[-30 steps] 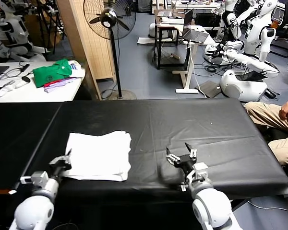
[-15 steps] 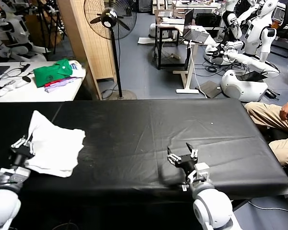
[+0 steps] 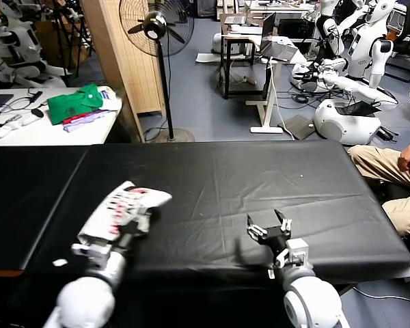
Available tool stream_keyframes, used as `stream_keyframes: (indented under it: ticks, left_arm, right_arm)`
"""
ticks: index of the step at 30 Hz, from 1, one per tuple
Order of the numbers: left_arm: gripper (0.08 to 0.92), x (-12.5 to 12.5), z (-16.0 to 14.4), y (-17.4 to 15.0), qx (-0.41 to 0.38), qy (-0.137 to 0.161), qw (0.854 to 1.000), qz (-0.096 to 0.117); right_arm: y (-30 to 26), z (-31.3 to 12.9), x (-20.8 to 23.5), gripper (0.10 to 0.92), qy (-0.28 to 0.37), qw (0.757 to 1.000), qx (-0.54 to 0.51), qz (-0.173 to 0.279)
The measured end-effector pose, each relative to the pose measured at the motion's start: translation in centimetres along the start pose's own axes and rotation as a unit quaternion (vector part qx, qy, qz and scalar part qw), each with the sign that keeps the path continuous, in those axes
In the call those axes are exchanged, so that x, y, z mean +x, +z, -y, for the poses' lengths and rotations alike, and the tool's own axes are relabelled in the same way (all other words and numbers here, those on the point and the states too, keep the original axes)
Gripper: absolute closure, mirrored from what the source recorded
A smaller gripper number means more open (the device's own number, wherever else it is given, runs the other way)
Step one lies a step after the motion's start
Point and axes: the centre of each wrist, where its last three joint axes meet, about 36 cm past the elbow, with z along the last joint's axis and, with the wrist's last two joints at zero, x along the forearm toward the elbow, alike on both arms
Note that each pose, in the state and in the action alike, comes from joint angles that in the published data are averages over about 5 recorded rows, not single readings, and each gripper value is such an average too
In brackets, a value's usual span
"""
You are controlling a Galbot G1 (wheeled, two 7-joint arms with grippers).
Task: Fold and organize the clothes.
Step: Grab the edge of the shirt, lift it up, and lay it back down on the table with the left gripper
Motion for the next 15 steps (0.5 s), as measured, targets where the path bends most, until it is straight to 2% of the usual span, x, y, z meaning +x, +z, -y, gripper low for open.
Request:
stream_keyframes:
  ticks: [2, 5, 11, 15]
  left_arm:
    - [0.846, 0.0, 2.2, 0.1, 0.028, 0.025, 0.999, -0.008]
    - [0.846, 0.1, 4.3, 0.2, 0.037, 0.052, 0.998, -0.008]
    - [0.846, 0.1, 5.5, 0.7, 0.038, 0.081, 0.996, -0.016]
    - [0.778, -0.1, 6.3, 0.9, 0.049, 0.103, 0.993, -0.001]
  right_arm:
    - [0.1, 0.0, -0.2, 0.224, -0.003, 1.000, 0.002, -0.001]
    - [0.2, -0.3, -0.6, 0.224, -0.009, 1.000, 0.001, -0.002]
    - [0.3, -1.1, -0.8, 0.224, -0.035, 0.999, -0.011, -0.011]
    - [0.3, -0.8, -0.2, 0.224, -0.058, 0.998, -0.027, -0.025]
